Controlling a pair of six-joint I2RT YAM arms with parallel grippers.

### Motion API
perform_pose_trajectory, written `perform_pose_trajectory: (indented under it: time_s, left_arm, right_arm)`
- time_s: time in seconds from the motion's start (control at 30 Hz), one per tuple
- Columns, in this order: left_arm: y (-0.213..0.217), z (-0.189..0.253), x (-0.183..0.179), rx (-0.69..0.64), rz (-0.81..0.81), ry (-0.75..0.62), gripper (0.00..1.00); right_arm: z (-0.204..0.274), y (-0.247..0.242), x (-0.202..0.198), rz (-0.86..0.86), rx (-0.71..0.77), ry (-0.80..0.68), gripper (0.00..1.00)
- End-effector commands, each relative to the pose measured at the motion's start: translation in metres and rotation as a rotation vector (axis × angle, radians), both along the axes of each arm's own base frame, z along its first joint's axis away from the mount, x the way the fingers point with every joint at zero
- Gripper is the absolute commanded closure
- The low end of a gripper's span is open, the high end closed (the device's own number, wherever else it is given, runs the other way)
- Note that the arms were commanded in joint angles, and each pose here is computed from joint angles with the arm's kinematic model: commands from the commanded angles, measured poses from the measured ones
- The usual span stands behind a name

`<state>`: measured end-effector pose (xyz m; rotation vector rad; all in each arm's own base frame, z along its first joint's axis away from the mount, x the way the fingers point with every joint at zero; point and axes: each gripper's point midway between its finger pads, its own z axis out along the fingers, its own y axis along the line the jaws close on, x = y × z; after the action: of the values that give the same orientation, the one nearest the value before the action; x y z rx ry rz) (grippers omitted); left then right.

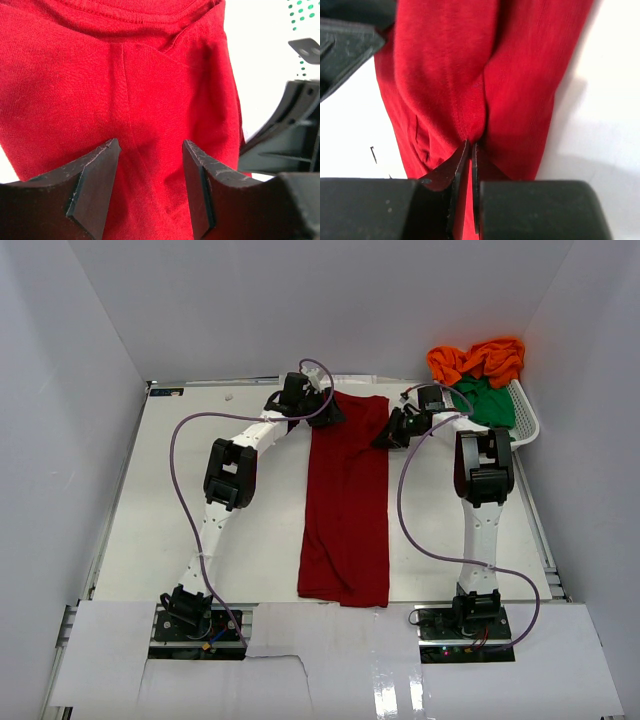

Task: Fold and stack the t-shirts
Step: Rotate the tshirt 90 degrees

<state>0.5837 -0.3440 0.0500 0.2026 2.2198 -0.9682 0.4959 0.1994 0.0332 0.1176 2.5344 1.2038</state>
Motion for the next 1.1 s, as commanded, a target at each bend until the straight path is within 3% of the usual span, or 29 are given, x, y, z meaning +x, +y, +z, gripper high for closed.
perform_pose_trajectory:
  time_s: [0.0,0.93,1.0,1.03,1.07]
  left_arm:
    - [0.003,-0.004,0.002,0.055,0.019,-0.016,0.35]
    - [-0.002,-0.013,0.0,0.102,0.017,-0.015,0.32]
    - [-0.002,-0.013,0.0,0.107,0.018,-0.019,0.32]
    - [-0.002,-0.013,0.0,0.111,0.017,-0.021,0.32]
    - [-0.002,-0.013,0.0,0.114,0.018,-0.02,0.32]
  right_arm:
    - [0.035,-0.001,-0.004,0.006,-0.019,-0.077,0.91]
    - [0.029,-0.011,-0.065,-0.023,-0.09,-0.045,0.85]
    - [0.03,-0.01,-0.065,-0.021,-0.082,-0.045,0.75]
    - [0.029,-0.01,-0.064,-0.029,-0.085,-0.047,0.58]
    - [0.029,-0.011,-0.063,-0.031,-0.089,-0.049,0.54]
